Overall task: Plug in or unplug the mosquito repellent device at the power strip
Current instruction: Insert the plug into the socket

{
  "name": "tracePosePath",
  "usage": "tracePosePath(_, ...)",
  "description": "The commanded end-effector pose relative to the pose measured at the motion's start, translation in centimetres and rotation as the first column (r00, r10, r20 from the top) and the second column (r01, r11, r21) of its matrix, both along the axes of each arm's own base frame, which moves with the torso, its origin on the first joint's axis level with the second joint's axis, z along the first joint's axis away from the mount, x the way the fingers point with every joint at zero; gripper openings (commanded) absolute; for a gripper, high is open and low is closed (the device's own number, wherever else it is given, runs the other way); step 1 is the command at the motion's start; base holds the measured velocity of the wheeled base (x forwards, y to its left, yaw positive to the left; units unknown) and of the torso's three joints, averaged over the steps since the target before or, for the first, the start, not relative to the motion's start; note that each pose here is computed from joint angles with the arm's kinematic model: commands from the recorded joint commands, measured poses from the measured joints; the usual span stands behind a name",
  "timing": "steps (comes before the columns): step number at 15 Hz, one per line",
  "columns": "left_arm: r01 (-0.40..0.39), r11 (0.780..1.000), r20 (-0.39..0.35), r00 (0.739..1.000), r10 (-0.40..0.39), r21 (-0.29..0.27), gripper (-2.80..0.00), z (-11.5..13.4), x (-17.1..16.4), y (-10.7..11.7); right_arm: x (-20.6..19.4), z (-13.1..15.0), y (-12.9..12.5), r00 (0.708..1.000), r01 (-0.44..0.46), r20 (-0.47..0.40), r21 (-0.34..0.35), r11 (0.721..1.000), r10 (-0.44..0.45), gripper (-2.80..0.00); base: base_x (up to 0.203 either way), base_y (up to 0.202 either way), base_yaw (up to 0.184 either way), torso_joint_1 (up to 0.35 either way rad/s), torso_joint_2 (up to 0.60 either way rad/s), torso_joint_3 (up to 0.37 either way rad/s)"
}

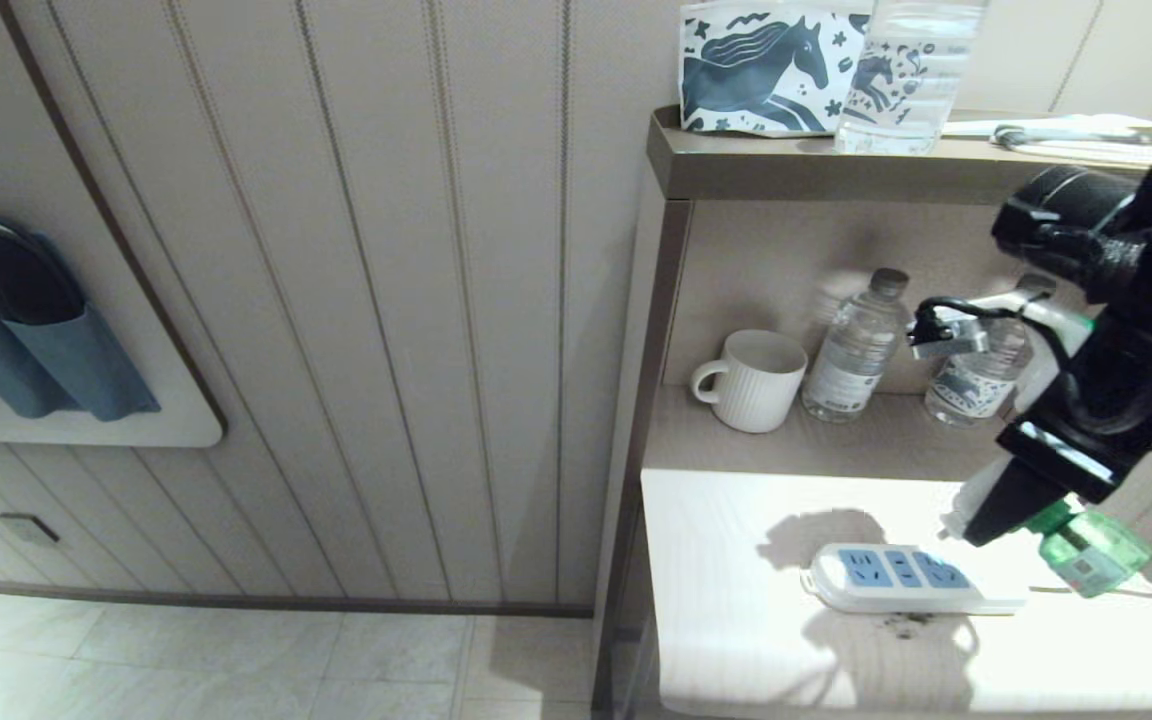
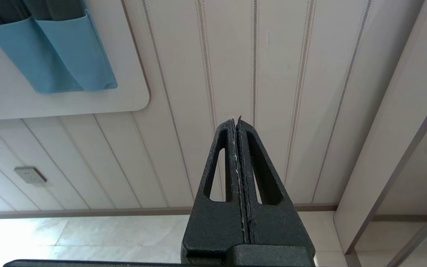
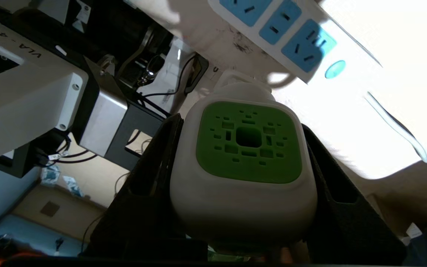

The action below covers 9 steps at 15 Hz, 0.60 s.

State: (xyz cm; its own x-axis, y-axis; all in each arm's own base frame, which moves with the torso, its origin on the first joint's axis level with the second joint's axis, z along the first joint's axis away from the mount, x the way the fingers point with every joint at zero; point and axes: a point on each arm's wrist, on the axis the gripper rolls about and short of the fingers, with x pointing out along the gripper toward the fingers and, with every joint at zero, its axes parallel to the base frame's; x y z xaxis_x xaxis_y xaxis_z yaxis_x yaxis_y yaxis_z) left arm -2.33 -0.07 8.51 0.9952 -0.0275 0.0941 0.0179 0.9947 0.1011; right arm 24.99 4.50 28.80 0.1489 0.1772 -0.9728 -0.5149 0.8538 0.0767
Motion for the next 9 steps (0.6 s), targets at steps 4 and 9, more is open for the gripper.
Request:
tracePosePath(4,0.000,1.000,0.001,1.000,0.000,0.001,-2.80,0.0,0.0,0.0,1.6,-2.2,1.8,0.991,-0.063,-0.124,-0.027,0.998,0.059,-2.80,0.000,0.000,0.000,0.000,0.00,0.000)
tracePosePath(9,-0.001,1.000,0.001,1.000,0.001,0.001,-2.80,0.0,0.0,0.0,1.9,-2.6,2.6,0.988,-0.095,-0.126,-0.078,0.992,0.085,-2.80,0.000,0.000,0.000,0.000,0.00,0.000)
